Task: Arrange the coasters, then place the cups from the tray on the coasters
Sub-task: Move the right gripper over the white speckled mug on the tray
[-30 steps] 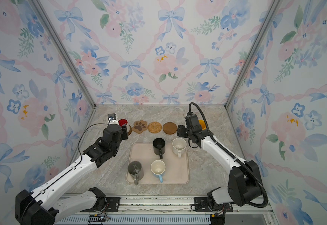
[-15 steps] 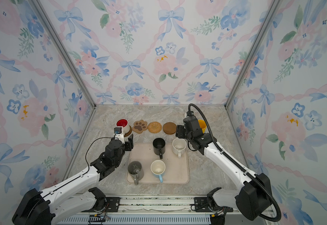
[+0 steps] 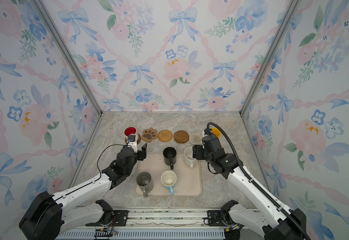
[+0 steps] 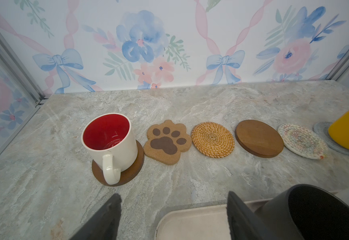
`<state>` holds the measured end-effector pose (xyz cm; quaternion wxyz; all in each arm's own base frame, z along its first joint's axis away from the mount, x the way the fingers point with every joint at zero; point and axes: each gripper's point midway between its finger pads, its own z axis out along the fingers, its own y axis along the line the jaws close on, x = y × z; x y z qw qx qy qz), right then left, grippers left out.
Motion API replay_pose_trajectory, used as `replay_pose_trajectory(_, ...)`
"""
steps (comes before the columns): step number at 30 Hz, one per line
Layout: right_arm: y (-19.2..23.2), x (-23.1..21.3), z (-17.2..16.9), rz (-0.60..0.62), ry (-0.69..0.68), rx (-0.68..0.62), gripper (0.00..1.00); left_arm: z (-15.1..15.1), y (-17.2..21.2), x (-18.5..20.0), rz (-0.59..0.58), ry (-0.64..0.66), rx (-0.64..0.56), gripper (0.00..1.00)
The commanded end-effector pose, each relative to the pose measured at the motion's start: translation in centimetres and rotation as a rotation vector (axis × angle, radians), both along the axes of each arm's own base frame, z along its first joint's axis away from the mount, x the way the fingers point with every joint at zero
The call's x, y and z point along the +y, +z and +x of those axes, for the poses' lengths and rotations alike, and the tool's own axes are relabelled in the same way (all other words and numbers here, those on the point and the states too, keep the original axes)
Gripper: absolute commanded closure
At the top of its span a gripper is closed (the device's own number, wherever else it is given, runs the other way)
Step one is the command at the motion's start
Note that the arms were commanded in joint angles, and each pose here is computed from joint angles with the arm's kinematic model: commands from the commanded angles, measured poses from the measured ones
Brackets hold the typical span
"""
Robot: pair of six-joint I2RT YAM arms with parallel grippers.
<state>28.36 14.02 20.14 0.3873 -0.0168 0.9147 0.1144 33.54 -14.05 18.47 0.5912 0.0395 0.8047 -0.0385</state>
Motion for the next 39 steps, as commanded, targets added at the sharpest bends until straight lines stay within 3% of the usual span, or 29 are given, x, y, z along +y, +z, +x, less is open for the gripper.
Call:
replay_pose_trajectory(1,-3.5,0.1,-2.2,-0.018,0.006,0.123,0.21,0.5,1.1,-0.5,-0.015,-0.016,-0.027,0.23)
replay_pose_trajectory(9,-6.1,1.5,-3.5,-0.027,0.026,0.185,0.2,0.6,1.0,-0.7,-0.027,-0.022,-0.023,0.22)
replay_pose_trajectory(27,-9.7,4.3,-2.1,-0.042,0.04,0.306,0.21,0.8,0.4,-0.8,-0.033,-0.031,-0.004,0.2)
replay_pose_trajectory(39,-10.6,4.8,-1.8,-0.072,0.05,0.352,0.43,1.0,0.2,-1.1,-0.048,-0.053,0.011,0.2)
